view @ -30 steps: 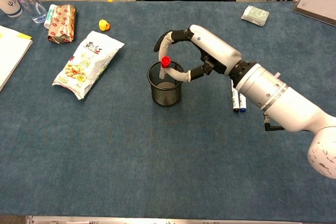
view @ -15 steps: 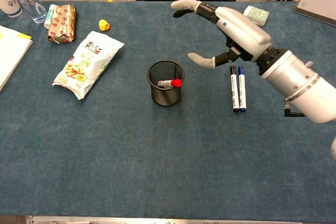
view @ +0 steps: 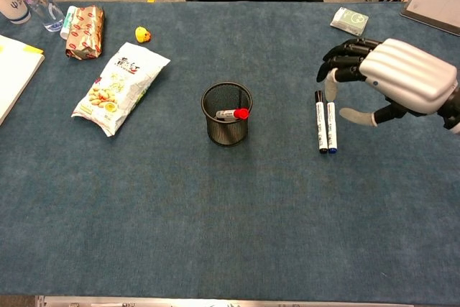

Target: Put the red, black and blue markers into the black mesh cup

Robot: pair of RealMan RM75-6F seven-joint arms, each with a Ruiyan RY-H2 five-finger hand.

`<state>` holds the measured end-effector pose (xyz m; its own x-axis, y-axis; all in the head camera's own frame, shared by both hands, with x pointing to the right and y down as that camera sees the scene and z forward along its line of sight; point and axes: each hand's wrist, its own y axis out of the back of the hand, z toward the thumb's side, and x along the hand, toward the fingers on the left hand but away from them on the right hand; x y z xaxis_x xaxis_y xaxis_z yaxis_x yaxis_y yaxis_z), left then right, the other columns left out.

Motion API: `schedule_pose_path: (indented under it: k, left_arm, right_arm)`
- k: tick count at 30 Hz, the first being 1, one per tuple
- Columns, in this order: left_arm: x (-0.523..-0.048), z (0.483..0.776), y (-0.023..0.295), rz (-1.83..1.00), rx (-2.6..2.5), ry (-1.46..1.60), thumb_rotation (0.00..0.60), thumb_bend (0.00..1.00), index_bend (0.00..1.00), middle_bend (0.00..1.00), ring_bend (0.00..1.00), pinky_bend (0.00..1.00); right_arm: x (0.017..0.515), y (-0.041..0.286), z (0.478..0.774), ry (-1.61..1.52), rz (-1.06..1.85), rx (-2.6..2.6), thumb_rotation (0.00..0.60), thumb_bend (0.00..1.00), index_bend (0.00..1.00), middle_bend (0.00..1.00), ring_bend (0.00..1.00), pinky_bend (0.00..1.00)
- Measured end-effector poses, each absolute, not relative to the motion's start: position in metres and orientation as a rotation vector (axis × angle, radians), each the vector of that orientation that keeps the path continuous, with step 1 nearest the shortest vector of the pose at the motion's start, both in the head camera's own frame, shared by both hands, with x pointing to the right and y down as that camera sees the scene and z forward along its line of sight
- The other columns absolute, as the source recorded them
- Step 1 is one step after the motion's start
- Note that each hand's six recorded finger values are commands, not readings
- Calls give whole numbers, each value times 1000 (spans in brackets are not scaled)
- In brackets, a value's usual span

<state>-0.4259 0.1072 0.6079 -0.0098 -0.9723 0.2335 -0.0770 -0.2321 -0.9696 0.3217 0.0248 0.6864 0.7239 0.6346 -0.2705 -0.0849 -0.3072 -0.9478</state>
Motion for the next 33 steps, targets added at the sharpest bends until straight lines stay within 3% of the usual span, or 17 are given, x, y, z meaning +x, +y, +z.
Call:
schedule_pose_path:
  k: [16, 33]
  left_arm:
    - [-429, 609, 113, -1380, -1428, 1164, 600, 195, 101, 167, 193, 242]
    - [-436, 611, 115, -1399, -1422, 1174, 600, 195, 101, 167, 193, 243]
  right_arm:
    - [334, 35, 740, -304, 850, -1700, 600, 157, 513, 358, 197, 189]
    - [319, 21, 764, -309, 862, -1665, 600, 128, 513, 358, 197, 189]
